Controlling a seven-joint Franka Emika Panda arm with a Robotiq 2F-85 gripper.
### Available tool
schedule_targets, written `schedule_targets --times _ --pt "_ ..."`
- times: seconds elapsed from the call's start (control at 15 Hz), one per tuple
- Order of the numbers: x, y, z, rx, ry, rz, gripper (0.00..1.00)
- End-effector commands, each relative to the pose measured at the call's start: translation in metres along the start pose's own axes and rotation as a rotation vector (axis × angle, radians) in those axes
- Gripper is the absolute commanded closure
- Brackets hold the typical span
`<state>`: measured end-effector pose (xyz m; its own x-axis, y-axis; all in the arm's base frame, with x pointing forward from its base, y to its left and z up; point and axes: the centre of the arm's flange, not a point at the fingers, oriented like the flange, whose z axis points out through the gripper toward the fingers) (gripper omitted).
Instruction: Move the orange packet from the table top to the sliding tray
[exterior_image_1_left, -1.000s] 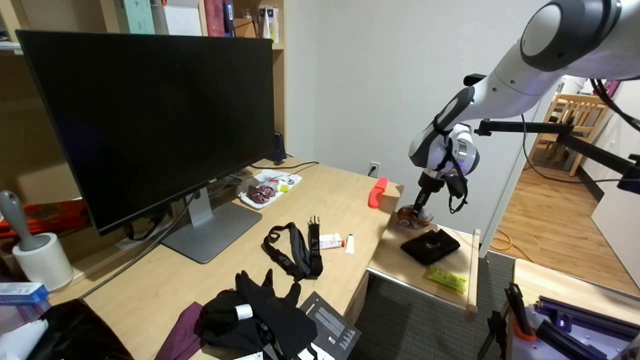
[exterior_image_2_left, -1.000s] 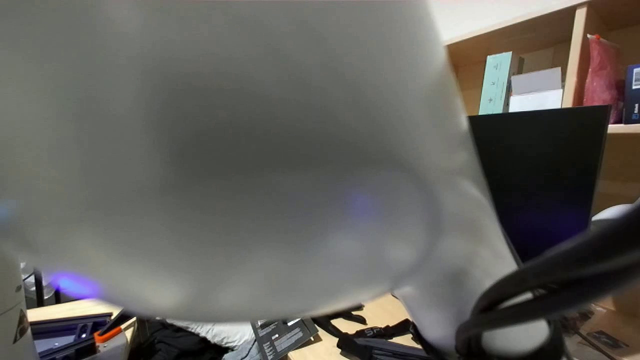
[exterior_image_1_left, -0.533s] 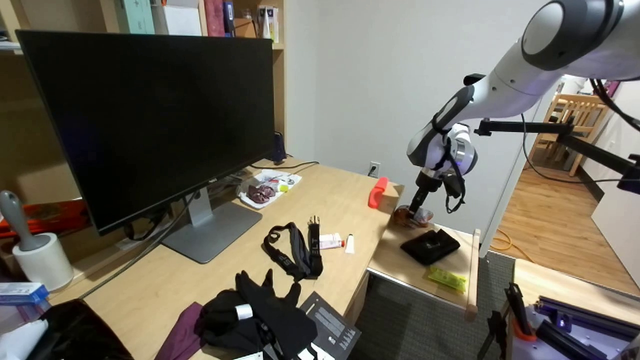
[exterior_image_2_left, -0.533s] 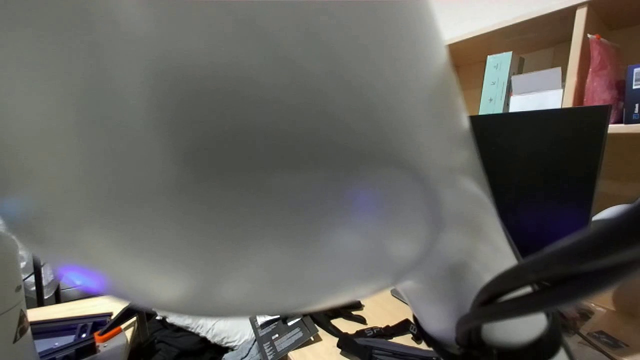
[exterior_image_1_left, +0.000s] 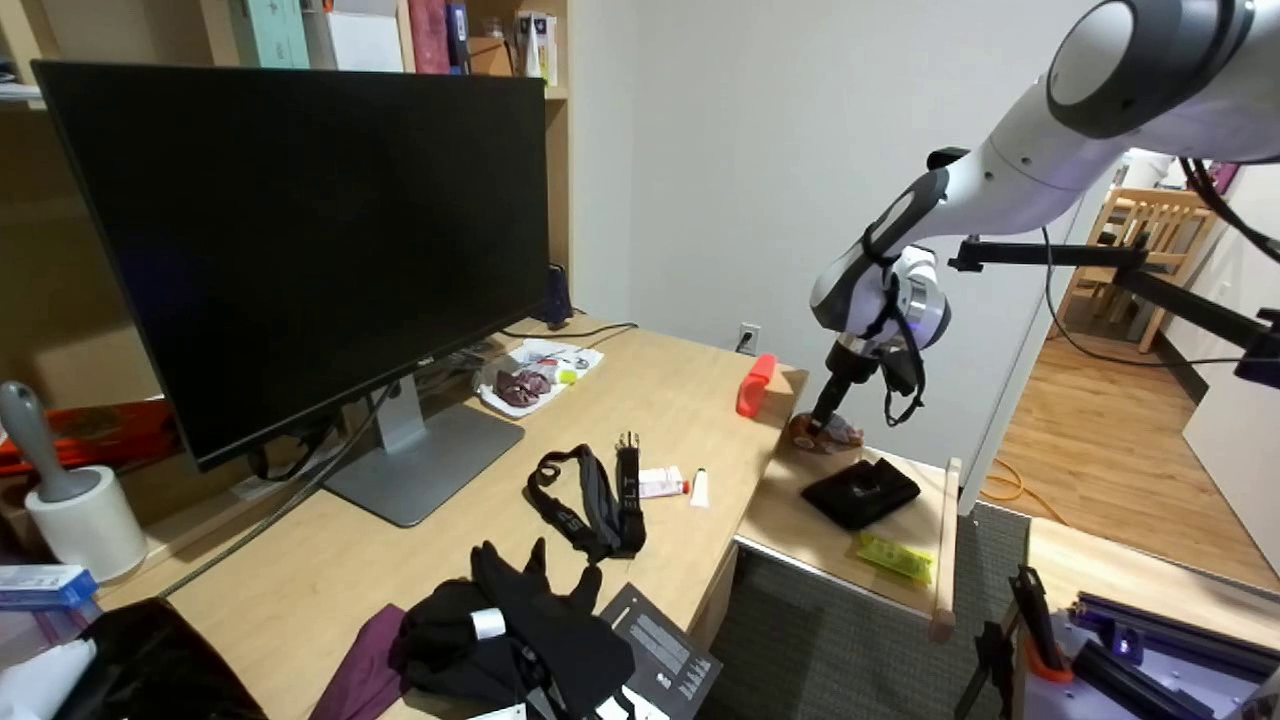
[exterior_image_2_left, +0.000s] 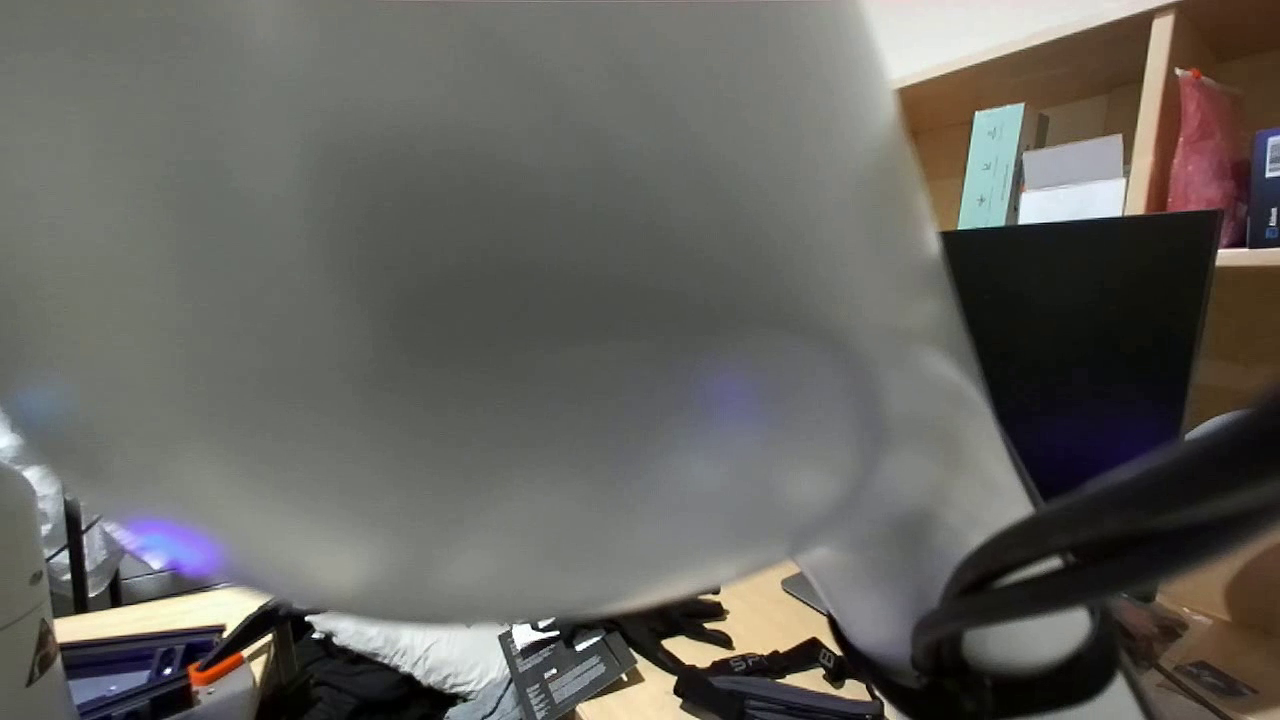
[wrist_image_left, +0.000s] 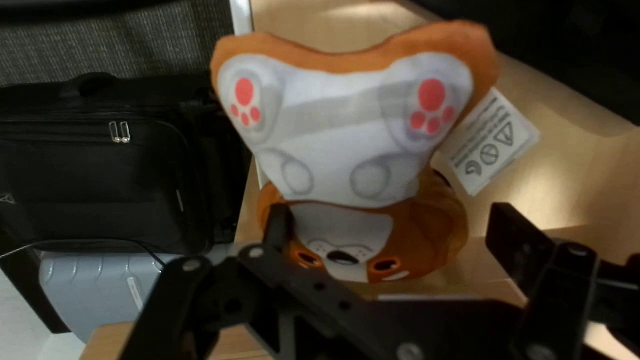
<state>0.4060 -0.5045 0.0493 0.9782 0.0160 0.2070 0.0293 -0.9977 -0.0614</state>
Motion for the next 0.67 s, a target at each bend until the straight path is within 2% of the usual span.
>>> schedule_targets --times 0.0,0.6 --pt "-0.004 -0.007 -0.008 0.012 0.026 -0.014 0.00" --pt "0.002 -0.036 -0.044 0.074 0.122 -0.060 0.00"
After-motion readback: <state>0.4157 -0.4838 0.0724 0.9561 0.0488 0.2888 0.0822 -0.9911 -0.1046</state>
